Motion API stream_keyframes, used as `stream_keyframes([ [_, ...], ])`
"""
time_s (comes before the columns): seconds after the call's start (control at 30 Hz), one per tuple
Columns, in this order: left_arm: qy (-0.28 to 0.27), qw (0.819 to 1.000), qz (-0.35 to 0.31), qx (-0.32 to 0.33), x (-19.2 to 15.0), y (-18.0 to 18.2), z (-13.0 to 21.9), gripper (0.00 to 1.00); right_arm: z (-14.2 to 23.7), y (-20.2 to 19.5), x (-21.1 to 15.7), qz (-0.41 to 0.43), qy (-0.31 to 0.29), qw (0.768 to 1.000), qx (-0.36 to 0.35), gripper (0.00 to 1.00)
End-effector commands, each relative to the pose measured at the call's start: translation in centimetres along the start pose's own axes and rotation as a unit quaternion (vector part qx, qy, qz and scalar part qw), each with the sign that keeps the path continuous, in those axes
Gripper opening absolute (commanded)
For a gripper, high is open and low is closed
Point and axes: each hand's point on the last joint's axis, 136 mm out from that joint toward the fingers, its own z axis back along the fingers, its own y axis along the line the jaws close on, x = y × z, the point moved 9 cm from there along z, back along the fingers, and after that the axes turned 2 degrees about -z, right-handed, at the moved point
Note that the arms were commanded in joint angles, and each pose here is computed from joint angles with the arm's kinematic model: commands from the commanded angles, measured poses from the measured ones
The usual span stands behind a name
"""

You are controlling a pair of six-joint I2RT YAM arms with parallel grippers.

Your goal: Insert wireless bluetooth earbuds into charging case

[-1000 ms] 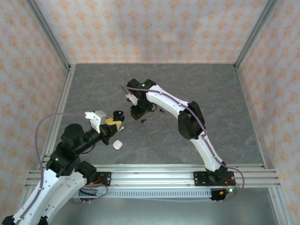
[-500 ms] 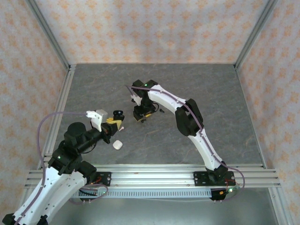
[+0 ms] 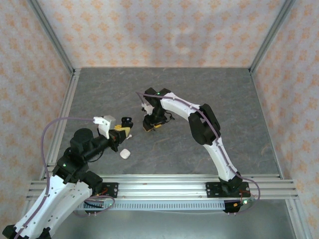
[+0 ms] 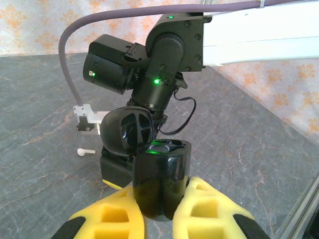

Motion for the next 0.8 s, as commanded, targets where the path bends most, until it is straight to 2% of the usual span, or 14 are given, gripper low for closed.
stream_keyframes([
  [0.0, -0.017, 1.0, 0.005, 0.006, 0.4, 0.1, 0.0, 0.0, -0.5, 0.6, -2.3, -0.034, 0.046, 0.998, 0.021, 0.56],
  [0.77, -0.008, 1.0, -0.003, 0.012, -0.1, 0.2, 0.3, 0.0, 1.4, 2.0, -2.5, -0.074, 0.028, 0.997, 0.011, 0.54],
])
